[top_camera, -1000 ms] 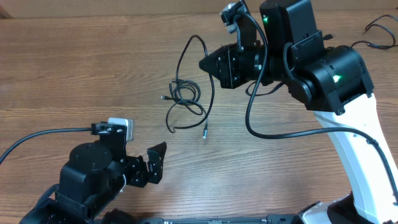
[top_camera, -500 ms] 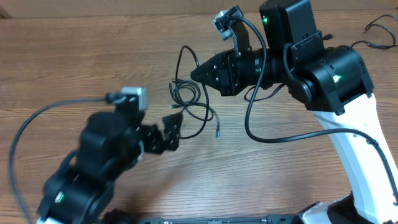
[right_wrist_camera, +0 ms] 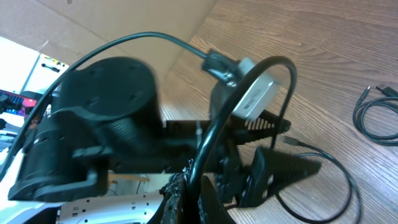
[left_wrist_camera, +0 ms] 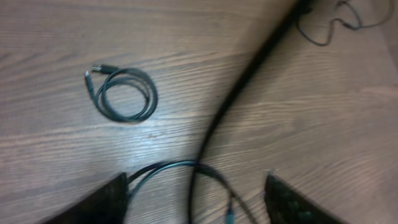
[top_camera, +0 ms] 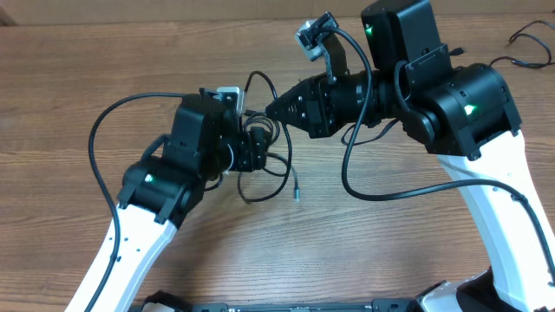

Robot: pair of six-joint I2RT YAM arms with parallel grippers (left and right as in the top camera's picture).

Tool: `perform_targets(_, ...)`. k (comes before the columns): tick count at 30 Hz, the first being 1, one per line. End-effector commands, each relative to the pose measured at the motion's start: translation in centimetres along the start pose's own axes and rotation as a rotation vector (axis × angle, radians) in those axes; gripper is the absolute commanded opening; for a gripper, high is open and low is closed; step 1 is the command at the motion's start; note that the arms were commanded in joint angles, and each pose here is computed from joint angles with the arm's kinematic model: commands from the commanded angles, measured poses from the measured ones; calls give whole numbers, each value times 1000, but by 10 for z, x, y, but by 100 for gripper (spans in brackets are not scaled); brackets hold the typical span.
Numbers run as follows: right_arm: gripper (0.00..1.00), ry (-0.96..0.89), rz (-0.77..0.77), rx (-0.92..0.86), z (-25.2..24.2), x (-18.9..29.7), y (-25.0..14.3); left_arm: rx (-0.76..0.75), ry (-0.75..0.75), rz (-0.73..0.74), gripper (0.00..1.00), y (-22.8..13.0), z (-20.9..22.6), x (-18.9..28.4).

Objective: Untangle cables

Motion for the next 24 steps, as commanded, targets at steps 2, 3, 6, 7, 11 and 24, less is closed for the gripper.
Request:
perform_targets(2,4,20,-12,27,5,3,3,13,20,24,40,-1,14,-6)
perform_targets(3,4,7,-20,27,4,3,4,24,41,23,40,0,21,-5)
perform_targets(6,4,-62,-57,22,-3,3,7,50,105,21,40,0,37,-3)
perform_targets(7,4,-82,-67,20,-6,3,8,62,127,21,39,0,43,-2)
perform_targets(11,4,-211,-142,5,-19,6,15,109,172,30,29,-3,61,3)
perform_targets(24,4,-666,-462,-131,-61,34,38,159,227,53,4,-8,79,8)
Point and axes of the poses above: each gripper's point midway between its finger pads, its own x axis back along the fingers, its own z axis along the line the jaws close on, y = z × x, the point moved 7 cm from there along x, back along the fingers, and after that the axes turned 14 degrees about -x, right-handed, at the moved point
